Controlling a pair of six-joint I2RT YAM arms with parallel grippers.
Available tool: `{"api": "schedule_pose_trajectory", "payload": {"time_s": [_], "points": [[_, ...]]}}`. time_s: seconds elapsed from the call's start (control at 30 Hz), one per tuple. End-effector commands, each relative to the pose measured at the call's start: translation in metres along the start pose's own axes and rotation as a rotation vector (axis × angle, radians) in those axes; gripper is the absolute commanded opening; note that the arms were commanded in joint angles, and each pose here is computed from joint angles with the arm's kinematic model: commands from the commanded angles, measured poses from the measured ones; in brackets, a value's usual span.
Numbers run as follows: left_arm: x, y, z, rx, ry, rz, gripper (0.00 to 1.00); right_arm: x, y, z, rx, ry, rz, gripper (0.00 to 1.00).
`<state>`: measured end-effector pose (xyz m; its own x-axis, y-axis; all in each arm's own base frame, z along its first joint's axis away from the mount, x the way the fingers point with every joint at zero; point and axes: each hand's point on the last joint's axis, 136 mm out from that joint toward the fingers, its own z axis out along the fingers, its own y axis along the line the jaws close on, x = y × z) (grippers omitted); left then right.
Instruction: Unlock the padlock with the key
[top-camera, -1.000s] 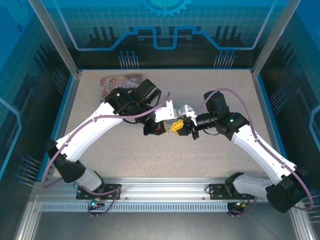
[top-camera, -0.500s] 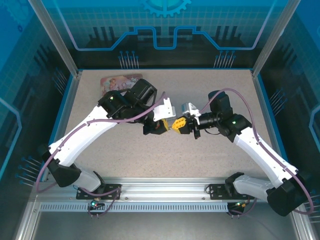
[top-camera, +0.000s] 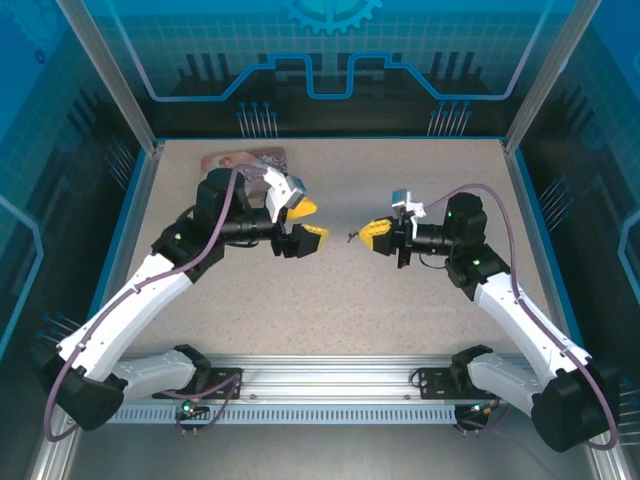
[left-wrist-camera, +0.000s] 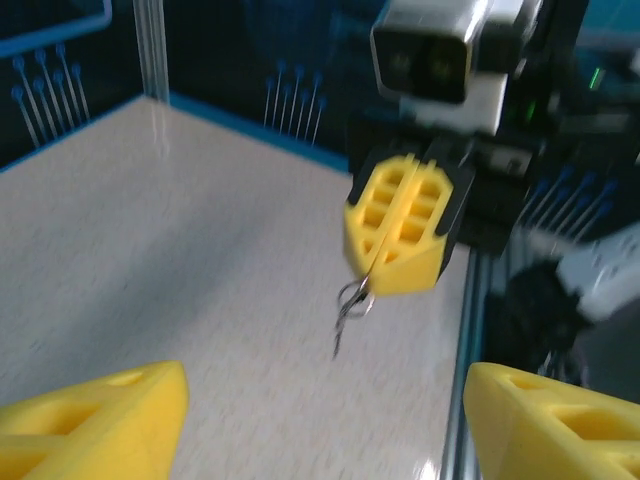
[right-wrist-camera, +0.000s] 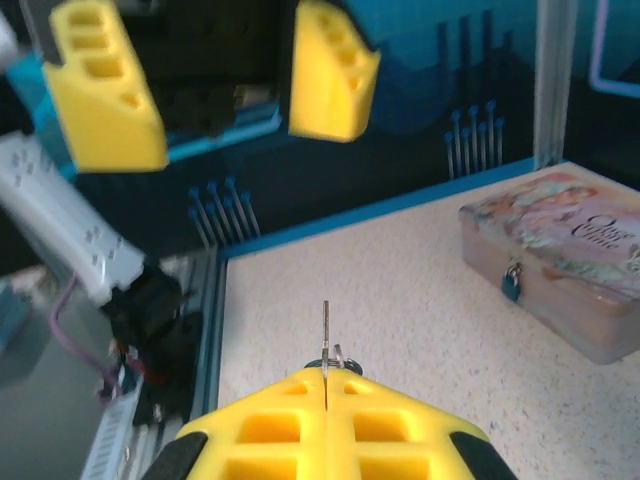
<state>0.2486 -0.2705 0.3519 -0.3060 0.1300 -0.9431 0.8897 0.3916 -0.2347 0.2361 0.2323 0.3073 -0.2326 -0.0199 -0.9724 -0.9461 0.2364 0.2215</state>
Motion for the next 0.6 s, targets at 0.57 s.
{"api": "schedule_pose_trajectory", "payload": {"time_s": [0.57], "points": [[-0.05,0.002,0.043,0.261,-0.317,-0.205,0.56,-0.064,0.002,-0.002,0.056,-0.235,0.097,0.0]]}}
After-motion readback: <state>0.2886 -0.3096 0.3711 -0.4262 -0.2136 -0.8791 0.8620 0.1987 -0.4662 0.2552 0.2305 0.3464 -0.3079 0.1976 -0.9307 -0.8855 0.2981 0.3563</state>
